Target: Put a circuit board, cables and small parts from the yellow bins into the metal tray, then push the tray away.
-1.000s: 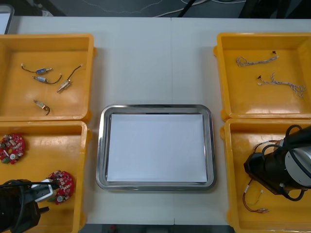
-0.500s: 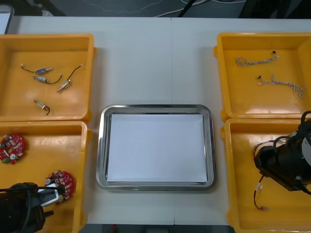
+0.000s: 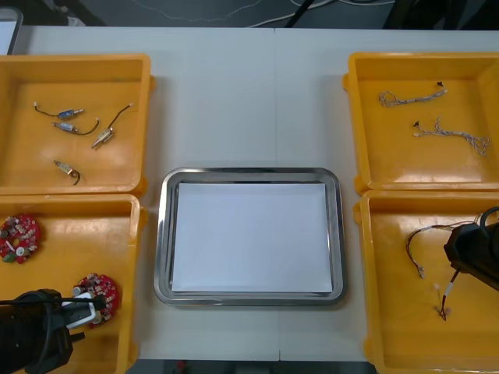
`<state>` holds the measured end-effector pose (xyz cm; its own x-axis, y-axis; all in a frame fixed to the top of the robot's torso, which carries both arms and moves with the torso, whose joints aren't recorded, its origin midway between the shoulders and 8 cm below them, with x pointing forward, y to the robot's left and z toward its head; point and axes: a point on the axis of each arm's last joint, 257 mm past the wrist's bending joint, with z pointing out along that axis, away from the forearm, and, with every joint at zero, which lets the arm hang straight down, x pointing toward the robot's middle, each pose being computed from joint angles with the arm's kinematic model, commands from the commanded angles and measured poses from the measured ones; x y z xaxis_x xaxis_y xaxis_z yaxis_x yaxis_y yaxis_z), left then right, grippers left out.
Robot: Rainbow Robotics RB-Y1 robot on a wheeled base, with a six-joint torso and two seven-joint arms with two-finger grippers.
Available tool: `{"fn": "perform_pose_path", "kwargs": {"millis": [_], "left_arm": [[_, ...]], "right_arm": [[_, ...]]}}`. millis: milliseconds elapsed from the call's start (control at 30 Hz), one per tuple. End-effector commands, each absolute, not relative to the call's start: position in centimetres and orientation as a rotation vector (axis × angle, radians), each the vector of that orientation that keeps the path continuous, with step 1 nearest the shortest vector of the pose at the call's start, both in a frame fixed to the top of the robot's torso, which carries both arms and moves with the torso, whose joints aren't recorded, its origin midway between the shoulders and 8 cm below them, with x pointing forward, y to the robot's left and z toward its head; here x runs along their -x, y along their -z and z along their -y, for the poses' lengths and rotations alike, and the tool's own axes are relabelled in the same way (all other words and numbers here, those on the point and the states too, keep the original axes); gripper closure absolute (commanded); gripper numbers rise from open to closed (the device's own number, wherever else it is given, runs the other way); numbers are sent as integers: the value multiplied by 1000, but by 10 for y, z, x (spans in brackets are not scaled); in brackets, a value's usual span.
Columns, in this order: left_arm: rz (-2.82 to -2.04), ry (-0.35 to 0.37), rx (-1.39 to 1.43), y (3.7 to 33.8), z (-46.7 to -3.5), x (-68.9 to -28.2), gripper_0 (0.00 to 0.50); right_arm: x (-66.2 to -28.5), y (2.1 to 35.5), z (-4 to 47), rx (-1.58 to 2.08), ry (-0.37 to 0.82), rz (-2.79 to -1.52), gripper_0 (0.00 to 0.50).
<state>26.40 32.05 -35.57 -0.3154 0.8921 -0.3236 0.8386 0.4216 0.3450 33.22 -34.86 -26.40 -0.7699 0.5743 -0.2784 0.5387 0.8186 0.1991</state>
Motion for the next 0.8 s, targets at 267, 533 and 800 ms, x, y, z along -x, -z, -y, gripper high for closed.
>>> {"fn": "perform_pose_path", "kwargs": {"millis": [267, 533, 800], "left_arm": [[-2251, -162, -1427, 357, -319, -267, 139], [-2260, -188, -1433, 360, -324, -266, 323], [-2264, -206, -1426, 360, -327, -267, 500]], "right_arm": [[-341, 257, 382, -842, -107, -2657, 500], [-344, 254, 386, -834, -89, -2649, 39], [-342, 243, 381, -790, -101, -2650, 0]]}}
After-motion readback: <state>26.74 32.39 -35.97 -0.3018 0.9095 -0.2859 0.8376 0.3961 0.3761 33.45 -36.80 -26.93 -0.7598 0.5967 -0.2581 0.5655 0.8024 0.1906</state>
